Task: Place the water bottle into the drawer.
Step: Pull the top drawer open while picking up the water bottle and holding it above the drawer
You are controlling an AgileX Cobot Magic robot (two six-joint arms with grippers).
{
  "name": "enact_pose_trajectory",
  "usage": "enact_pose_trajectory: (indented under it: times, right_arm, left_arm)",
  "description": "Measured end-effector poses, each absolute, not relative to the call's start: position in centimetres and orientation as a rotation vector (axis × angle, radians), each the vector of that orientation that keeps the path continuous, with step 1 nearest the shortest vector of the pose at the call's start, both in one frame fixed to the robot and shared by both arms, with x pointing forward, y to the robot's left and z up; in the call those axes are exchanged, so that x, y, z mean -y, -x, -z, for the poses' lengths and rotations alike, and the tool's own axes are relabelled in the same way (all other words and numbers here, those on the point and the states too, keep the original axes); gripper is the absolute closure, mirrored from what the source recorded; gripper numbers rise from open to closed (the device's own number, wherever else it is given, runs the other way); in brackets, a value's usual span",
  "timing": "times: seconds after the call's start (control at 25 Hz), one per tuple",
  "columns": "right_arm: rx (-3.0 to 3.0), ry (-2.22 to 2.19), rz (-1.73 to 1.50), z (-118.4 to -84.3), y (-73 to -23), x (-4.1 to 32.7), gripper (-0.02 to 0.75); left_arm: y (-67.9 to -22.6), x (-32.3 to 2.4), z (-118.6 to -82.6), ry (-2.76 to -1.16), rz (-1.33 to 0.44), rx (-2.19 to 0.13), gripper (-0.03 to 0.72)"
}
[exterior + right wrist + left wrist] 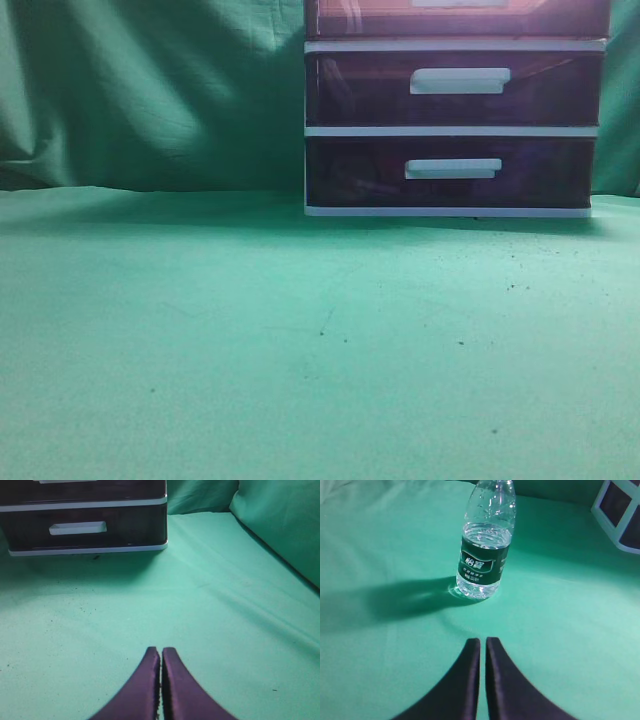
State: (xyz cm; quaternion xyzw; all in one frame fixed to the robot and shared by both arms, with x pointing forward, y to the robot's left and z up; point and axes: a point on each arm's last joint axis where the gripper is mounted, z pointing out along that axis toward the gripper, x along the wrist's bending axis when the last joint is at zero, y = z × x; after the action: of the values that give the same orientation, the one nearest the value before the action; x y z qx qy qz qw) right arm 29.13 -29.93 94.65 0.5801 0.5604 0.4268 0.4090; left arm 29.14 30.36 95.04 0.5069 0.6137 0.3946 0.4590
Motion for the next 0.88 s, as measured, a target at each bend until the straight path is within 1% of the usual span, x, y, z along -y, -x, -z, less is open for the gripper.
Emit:
enact_pose_trajectory:
  times: [0.88]
  right_arm:
    - [-1.412,-1.461,-1.075,-94.65,-29.13,29.93,0.738]
  left_arm:
    - [-29.14,-30.36,-95.04,-1.248,-0.972,-1.511,0.688]
